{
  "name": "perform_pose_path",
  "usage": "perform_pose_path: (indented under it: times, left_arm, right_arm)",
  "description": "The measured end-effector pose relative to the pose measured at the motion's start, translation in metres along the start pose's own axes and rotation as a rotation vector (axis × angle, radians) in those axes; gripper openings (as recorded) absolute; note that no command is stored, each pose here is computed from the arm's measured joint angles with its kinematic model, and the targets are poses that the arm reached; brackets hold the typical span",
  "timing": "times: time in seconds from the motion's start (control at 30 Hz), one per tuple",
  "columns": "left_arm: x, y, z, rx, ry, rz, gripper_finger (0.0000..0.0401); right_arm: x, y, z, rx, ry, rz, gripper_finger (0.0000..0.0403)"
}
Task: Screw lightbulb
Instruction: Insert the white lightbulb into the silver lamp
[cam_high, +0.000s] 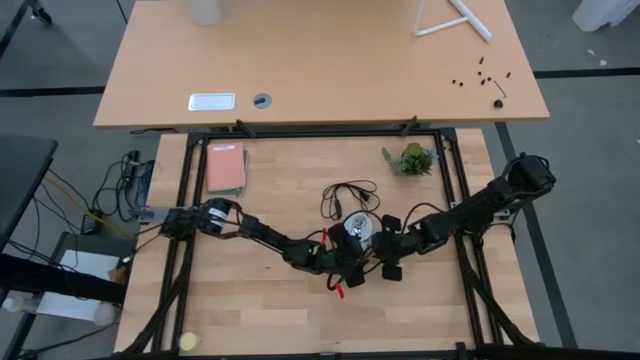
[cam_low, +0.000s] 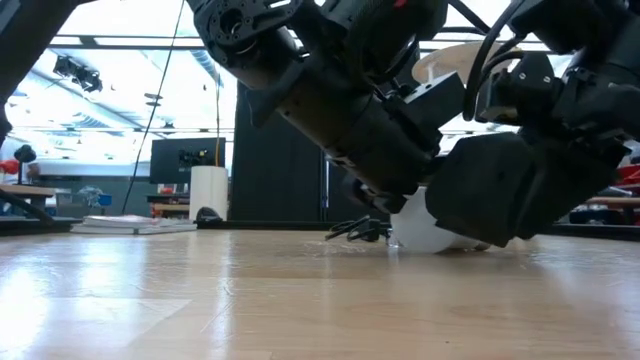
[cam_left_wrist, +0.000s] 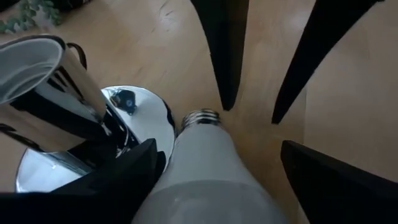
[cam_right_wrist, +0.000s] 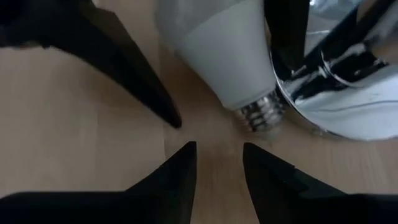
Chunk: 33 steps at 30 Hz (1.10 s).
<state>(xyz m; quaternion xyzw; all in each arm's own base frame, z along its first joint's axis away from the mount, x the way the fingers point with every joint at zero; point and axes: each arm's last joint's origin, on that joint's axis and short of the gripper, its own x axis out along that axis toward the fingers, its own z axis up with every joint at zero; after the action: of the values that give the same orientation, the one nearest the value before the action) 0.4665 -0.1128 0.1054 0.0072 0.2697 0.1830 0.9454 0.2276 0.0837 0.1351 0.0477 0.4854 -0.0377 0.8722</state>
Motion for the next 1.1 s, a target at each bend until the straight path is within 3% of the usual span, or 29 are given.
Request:
perform_pose_path:
  times: [0.33, 0.57, 0.8, 1.1]
  left_arm:
    - [-0.002, -0.001, -0.002, 0.023, 0.026, 0.006, 0.0276]
    - [-0.017, 0.005, 0.010, 0.044, 0.079, -0.008, 0.0256]
    - [-0.044, 0.011, 0.045, 0.016, 0.078, -0.023, 0.0262]
    - [-0.065, 0.024, 0.096, 0.140, 0.221, -0.030, 0.0263]
  right_arm:
    - [-0.004, -0.001, -0.002, 0.029, 0.027, 0.015, 0.0140]
    - [-0.034, -0.003, 0.000, 0.122, 0.011, 0.040, 0.0138]
    - [-0.060, -0.004, 0.002, 0.173, -0.077, 0.064, 0.0137]
    - [-0.065, -0.007, 0.005, 0.137, -0.175, -0.042, 0.0137]
